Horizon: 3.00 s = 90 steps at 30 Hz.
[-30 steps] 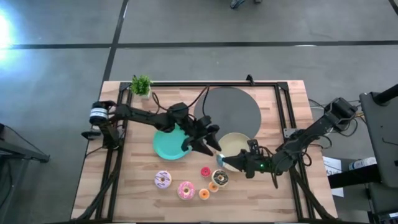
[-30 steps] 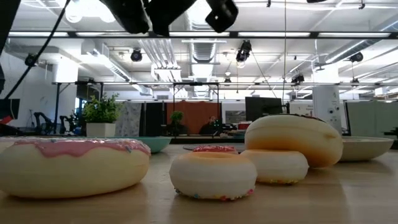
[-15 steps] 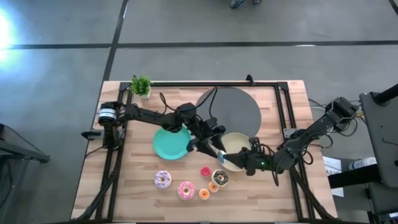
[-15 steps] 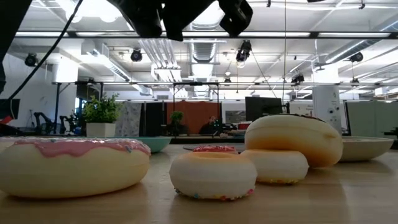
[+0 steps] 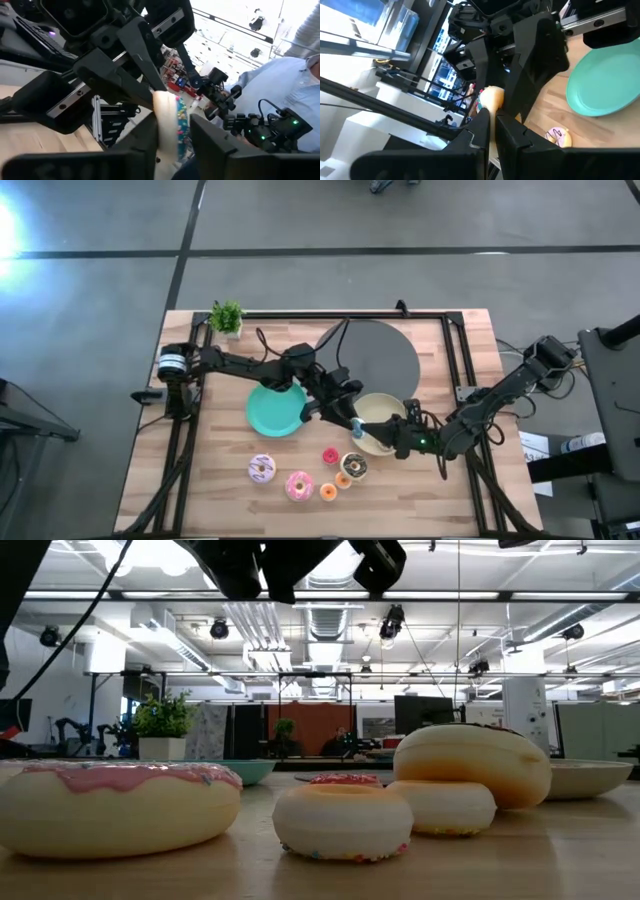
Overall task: Pick & Place donuts
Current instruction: Put the small blue doughnut on the brown plate
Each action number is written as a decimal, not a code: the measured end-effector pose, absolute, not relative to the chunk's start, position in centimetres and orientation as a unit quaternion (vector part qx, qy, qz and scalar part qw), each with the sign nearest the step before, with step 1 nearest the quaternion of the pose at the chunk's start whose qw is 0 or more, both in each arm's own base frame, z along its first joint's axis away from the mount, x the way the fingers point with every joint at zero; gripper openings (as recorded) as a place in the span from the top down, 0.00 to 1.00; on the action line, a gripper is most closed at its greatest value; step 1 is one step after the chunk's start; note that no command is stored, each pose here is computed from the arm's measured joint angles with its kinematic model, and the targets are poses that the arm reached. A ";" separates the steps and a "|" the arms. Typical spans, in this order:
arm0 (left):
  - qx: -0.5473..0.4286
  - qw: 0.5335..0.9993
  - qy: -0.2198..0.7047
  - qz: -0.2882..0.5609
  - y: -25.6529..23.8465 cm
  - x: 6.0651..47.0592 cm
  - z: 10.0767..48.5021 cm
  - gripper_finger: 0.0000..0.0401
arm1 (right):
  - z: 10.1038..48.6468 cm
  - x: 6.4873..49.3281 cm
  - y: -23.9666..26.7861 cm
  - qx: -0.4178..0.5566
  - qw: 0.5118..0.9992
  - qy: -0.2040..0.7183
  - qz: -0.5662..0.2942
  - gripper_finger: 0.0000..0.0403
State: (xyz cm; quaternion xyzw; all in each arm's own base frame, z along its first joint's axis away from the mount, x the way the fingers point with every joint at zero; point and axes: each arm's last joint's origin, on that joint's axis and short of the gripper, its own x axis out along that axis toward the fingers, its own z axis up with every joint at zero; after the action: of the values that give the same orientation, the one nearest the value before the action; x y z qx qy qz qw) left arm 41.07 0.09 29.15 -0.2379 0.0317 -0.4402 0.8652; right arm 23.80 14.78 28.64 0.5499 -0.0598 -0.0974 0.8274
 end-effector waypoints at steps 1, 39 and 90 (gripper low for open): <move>-0.239 0.866 0.034 -0.438 0.1 41.1 29.1 0.85 | 28.6 23.8 14.8 0.550 0.827 -0.060 -0.099 0.97; -0.335 0.843 0.355 -0.225 2.1 48.7 14.2 0.94 | 31.3 17.7 11.5 0.476 0.762 0.258 -0.354 0.55; -0.082 0.933 0.347 -0.053 -1.5 48.5 16.4 0.69 | 29.0 17.5 11.7 0.450 0.756 0.324 -0.348 0.55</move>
State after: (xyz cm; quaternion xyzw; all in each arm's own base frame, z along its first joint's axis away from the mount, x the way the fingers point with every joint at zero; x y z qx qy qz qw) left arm 48.53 -1.52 16.45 -0.0817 0.3466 -0.0533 0.9329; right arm 17.47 11.68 28.99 0.4501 0.3242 -0.3481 0.7557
